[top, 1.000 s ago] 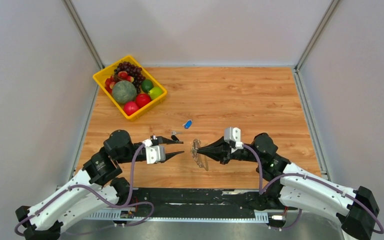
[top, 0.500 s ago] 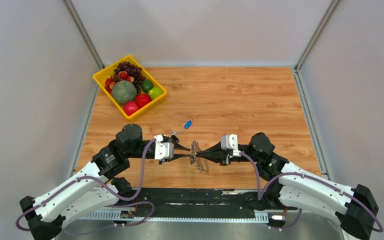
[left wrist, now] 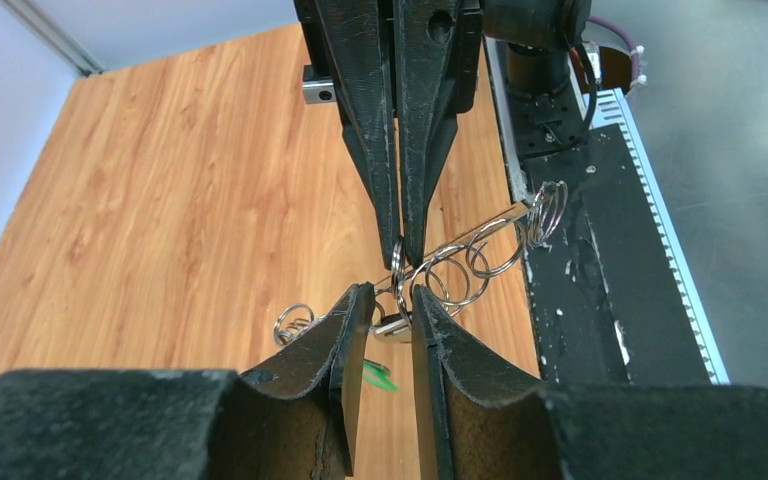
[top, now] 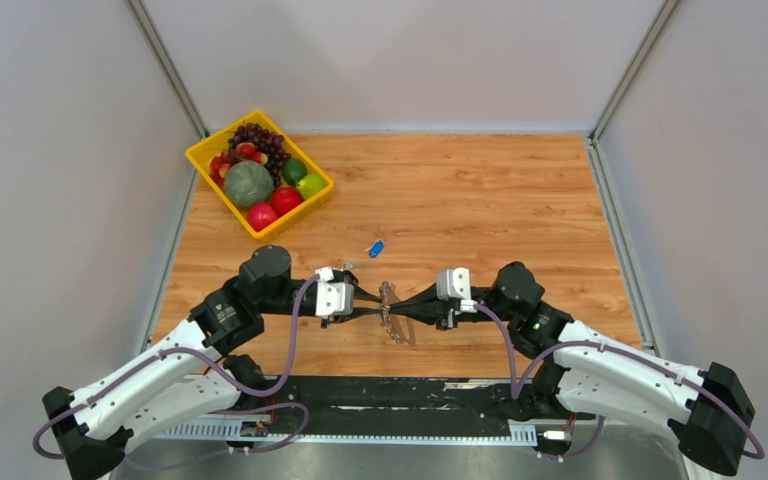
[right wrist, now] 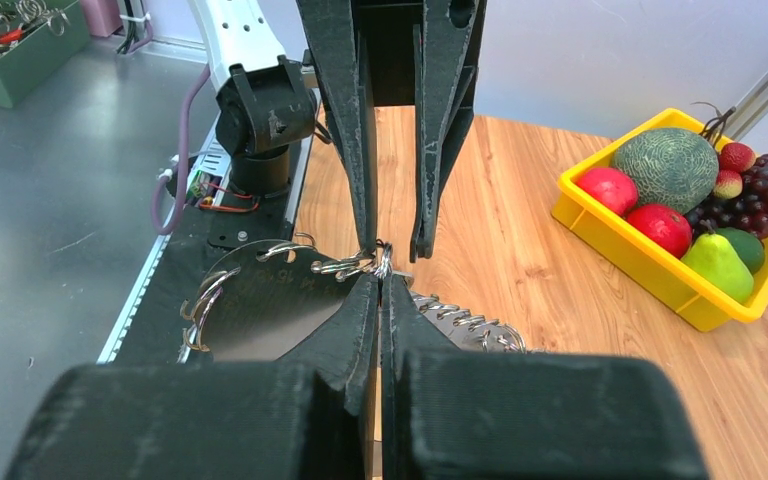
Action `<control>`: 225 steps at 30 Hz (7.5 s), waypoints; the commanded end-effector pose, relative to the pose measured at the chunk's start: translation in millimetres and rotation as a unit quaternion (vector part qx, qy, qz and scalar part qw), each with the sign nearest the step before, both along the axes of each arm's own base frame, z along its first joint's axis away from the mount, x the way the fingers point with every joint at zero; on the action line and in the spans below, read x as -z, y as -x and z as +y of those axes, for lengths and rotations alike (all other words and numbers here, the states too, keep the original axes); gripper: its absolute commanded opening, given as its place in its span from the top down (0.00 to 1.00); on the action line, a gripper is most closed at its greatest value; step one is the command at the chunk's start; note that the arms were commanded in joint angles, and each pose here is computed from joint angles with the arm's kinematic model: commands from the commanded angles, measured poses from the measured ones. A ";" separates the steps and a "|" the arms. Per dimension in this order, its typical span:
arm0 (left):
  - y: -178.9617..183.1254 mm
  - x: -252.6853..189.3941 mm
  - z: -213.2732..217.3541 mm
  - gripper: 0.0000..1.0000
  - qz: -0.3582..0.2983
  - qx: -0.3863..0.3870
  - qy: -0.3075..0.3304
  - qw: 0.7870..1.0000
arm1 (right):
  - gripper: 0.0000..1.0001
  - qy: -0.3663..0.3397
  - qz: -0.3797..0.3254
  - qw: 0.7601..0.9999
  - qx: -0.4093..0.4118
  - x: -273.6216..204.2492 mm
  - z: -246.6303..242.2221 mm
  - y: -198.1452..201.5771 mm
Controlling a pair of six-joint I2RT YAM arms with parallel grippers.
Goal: Remove the keys from the keyring
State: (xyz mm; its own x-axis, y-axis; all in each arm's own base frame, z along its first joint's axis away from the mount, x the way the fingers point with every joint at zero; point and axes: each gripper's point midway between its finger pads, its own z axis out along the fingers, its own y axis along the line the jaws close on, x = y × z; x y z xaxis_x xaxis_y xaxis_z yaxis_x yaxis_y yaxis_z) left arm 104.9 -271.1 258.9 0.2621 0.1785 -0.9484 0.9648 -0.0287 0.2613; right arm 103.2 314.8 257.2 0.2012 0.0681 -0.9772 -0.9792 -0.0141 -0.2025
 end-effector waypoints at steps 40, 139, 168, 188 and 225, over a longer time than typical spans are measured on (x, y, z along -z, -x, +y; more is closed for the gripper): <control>-89.0 24.4 37.2 1.00 0.240 -0.390 -0.149 0.876 | 0.19 0.023 0.074 0.991 0.109 5.1 5.3 -30.4; -28.5 45.2 -29.0 1.00 0.571 -0.078 -0.093 0.812 | 0.41 -0.063 -0.203 0.946 0.244 -42.7 -37.0 -36.8; -85.2 18.5 -20.6 1.00 0.660 -0.227 0.035 0.716 | 0.66 0.021 0.081 0.987 0.135 14.8 -8.9 5.8; -77.2 32.2 8.9 1.00 0.463 -0.247 -0.100 0.846 | 0.30 -0.102 0.054 0.943 0.311 -60.8 -74.6 -42.0; -16.5 -14.8 26.6 1.00 0.080 -0.006 -0.171 0.982 | 0.68 0.019 0.075 0.997 0.018 -25.4 30.0 -21.4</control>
State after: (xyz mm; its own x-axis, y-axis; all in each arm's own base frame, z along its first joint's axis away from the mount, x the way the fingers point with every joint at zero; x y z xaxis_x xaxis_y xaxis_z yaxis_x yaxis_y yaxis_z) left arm 130.4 -238.2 252.4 0.0049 0.5612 -0.8277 0.9998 0.0139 0.0153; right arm 132.7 337.7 265.6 -0.0090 -0.0415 -0.9991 -0.9971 0.0754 0.0059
